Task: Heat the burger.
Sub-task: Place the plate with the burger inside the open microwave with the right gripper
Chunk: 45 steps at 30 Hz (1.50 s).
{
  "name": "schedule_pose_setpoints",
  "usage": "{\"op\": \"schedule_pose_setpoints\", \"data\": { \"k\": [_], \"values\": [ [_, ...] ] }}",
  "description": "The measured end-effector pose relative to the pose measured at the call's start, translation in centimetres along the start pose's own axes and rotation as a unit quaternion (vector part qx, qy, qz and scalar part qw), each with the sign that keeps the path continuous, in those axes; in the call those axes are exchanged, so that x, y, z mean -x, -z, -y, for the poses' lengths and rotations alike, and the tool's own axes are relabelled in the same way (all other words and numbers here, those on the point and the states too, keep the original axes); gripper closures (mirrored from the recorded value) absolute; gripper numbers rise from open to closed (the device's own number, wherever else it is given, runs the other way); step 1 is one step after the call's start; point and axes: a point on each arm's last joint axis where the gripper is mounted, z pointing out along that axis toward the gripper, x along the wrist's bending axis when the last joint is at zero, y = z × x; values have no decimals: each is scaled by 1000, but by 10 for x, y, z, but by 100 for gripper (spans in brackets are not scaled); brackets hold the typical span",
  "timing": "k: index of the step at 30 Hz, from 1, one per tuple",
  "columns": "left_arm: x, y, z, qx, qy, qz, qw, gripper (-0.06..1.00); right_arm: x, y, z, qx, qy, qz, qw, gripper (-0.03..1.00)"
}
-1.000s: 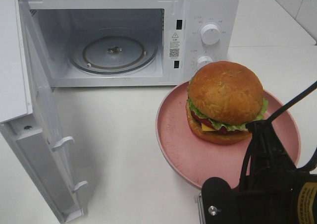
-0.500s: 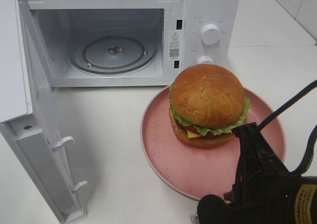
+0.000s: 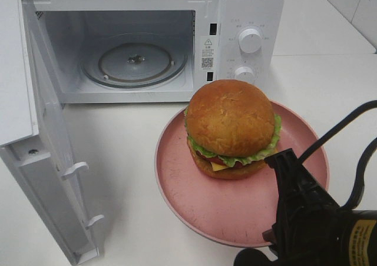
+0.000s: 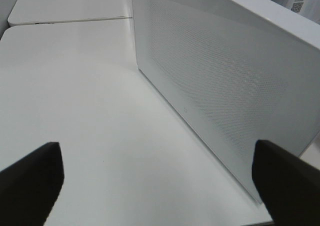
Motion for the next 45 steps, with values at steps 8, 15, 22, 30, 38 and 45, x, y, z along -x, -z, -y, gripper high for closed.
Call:
{"op": "schedule_pose_setpoints", "data": {
  "k": [8,15,22,30,38,45],
  "values": [
    [0,0,0,0,0,0,1000,1,0,0,-1,4,7,1,1000,93],
    [0,0,0,0,0,0,1000,1,0,0,-6,32,40,4,999,93],
    [0,0,0,0,0,0,1000,1,0,0,-7,41,68,0,997,93],
    [0,0,0,0,0,0,1000,1,10,-9,6,28,63,-18,997,93],
    [0,0,0,0,0,0,1000,1,17,-15,18,27,86,-38,995,93],
    [0,0,0,0,0,0,1000,1,22,-20,29,21,77,-52,995,93]
  ]
}}
